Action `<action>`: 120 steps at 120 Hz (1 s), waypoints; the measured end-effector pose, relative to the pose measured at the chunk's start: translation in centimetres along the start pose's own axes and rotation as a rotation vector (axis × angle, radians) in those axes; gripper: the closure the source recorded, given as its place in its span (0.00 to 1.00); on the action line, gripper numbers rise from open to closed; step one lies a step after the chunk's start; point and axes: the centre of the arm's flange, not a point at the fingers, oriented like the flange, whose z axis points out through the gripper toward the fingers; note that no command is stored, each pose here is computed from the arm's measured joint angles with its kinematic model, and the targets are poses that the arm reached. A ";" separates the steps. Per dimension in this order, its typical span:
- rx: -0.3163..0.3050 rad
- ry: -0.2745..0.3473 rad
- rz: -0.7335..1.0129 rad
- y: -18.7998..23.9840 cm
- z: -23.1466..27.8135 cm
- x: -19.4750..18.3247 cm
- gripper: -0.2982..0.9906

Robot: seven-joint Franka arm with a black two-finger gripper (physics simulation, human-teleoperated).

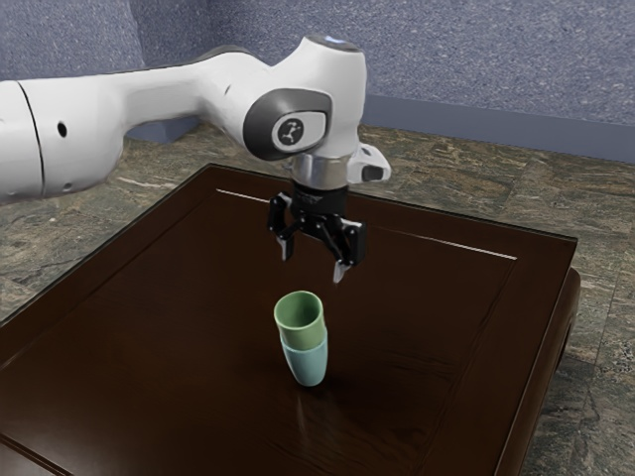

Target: Place the left cup onto the right cup

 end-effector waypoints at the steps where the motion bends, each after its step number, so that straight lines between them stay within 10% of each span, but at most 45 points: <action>1: 0.000 0.001 0.000 0.0 -0.1 0.0 0.25; 48: 0.015 0.095 0.011 -1.9 -5.4 -3.6 0.23; 120: -0.126 0.100 0.063 -7.4 -7.7 -3.7 0.23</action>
